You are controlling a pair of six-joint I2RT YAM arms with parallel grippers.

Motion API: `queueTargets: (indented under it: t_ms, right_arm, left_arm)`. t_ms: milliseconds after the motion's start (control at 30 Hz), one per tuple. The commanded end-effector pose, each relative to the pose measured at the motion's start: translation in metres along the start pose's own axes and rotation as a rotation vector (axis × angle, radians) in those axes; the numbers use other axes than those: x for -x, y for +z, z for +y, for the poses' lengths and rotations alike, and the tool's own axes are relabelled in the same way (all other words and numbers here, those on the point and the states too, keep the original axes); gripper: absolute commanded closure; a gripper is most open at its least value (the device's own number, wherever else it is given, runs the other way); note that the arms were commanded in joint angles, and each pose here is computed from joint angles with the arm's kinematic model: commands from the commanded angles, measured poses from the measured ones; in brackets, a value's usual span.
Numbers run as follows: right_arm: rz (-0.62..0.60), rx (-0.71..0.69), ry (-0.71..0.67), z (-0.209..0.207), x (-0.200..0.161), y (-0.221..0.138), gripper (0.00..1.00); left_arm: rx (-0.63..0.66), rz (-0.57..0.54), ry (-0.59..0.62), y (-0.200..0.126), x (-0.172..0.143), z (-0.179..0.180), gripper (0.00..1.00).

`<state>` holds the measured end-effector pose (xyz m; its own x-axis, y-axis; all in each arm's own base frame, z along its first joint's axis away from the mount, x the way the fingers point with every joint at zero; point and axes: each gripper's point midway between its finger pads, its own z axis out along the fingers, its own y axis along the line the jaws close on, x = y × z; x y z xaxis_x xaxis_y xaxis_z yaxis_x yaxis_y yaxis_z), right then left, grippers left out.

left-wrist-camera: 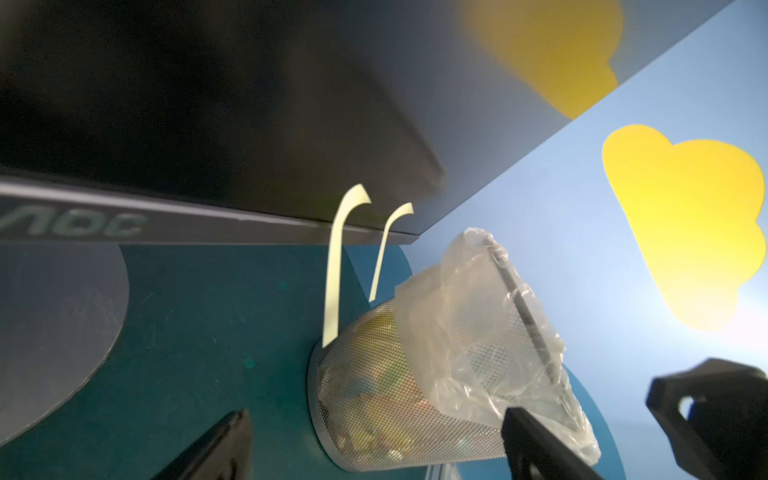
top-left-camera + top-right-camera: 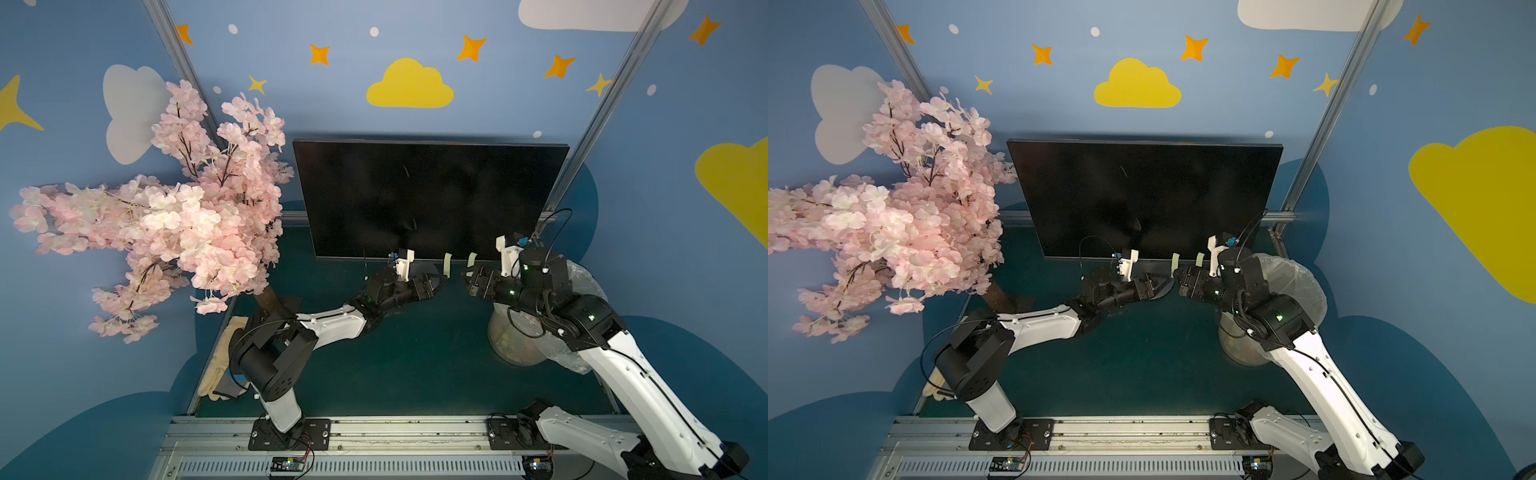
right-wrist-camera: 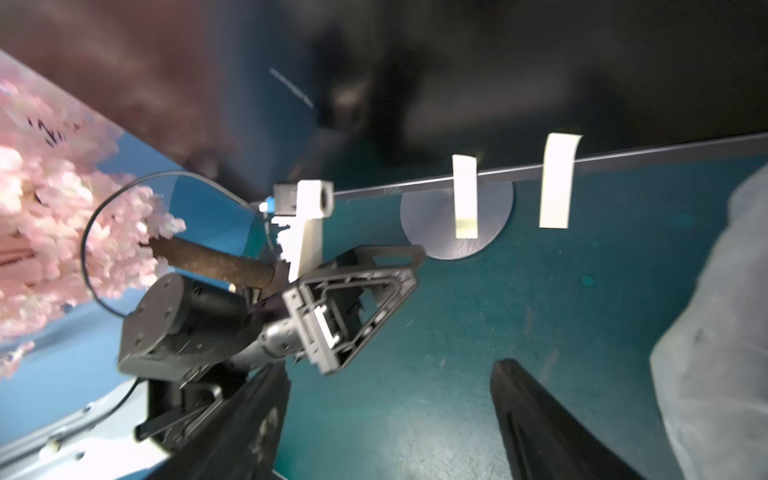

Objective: Remove the sticky note from the monitor
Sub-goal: Tear off the sticky note from the monitor.

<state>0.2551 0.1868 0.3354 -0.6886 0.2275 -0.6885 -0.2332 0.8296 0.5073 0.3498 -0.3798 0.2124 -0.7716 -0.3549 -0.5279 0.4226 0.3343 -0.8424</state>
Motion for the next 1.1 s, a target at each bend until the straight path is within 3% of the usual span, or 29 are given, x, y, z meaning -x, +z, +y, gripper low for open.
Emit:
queueTargets:
  t_ms: [0,367,1067]
  right_arm:
    - [-0.014,-0.022,-0.064,0.002,-0.002,0.006,0.18]
    - [0.007,-0.043,-0.083,-0.001,-0.014,0.013,0.18]
    - [-0.007,-0.081,-0.087,-0.013,-0.018,0.006,0.18]
  left_arm:
    - [-0.066,-0.081,-0.030,0.006,0.014,-0.006,0.05]
    - [-0.026,-0.118,-0.025,0.028,0.018,0.018,0.11]
    - [-0.045,-0.131,-0.037,0.045,0.023,0.020,0.50]
